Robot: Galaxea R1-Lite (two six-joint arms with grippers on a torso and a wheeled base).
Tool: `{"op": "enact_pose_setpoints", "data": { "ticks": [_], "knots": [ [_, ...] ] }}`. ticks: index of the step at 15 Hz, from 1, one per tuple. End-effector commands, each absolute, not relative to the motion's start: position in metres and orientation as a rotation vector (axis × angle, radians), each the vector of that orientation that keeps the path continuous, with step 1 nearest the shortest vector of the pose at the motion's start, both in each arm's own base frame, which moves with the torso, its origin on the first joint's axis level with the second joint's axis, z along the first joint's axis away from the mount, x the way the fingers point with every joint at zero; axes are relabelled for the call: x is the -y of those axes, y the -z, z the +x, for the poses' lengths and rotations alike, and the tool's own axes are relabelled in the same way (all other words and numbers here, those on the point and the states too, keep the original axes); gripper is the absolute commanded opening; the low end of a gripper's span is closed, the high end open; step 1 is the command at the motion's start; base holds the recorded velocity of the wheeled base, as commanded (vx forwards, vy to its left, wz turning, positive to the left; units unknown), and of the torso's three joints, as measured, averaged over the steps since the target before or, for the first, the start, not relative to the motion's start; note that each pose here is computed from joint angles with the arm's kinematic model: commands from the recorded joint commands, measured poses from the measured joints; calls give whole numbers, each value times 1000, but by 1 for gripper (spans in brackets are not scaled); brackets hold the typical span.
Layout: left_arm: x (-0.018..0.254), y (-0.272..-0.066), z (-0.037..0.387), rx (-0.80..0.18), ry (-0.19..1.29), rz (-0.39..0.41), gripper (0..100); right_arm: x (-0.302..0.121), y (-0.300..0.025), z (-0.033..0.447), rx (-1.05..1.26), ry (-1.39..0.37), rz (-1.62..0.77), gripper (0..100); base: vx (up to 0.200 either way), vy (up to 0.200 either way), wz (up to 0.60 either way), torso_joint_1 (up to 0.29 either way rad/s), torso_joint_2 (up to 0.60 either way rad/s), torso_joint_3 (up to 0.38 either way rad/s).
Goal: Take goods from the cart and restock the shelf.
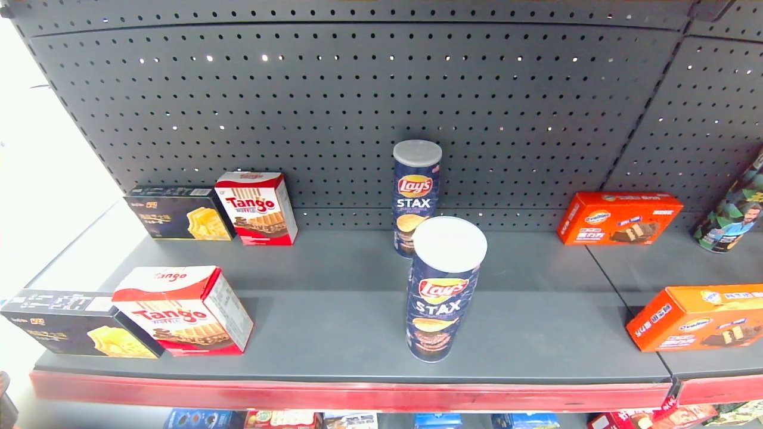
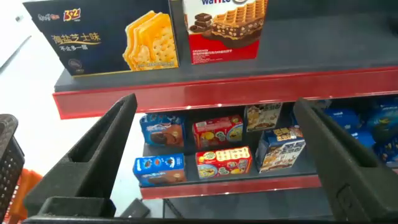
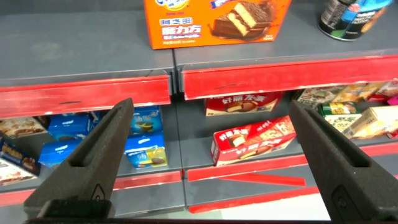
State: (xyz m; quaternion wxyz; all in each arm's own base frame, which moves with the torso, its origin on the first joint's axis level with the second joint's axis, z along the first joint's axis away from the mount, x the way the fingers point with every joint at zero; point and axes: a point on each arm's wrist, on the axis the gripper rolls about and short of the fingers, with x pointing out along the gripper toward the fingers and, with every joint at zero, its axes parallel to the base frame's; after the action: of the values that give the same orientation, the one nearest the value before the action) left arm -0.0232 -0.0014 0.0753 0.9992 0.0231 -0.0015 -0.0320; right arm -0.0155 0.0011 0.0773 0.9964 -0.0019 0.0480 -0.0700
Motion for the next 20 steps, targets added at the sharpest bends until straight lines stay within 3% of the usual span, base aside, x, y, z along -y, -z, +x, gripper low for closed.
{"op": "enact_pose_setpoints", "data": {
  "ticks": [1, 3, 4, 6, 8, 11, 20],
  "knots": [
    [1, -75, -23, -2, 64, 47, 100, -1, -77, -15, -97, 136, -4, 100, 0, 0, 0, 0, 0, 0],
    [1, -76, -23, 0, 66, 44, 100, 0, -89, -13, -97, 47, -12, 100, 0, 0, 0, 0, 0, 0],
    [1, -76, -23, 0, 64, 43, 100, 1, -161, -4, -12, 52, 8, 100, 0, 0, 0, 0, 0, 0],
    [1, -75, -23, -2, 64, 43, 100, 0, -232, 39, -52, 11, 81, 100, 0, 0, 0, 0, 0, 0],
    [1, -76, -23, 0, 64, 41, 100, -13, -227, 70, -171, -236, -40, 100, 0, 0, 0, 0, 0, 0],
    [1, -76, -23, 0, 66, 41, 100, -40, -203, 108, -278, -426, -86, 100, 0, 0, 0, 0, 0, 0],
    [1, -75, -23, -2, 66, 38, 100, -108, -185, 160, -406, -677, -178, 100, 0, 0, 0, 0, 0, 0]
  ]
}}
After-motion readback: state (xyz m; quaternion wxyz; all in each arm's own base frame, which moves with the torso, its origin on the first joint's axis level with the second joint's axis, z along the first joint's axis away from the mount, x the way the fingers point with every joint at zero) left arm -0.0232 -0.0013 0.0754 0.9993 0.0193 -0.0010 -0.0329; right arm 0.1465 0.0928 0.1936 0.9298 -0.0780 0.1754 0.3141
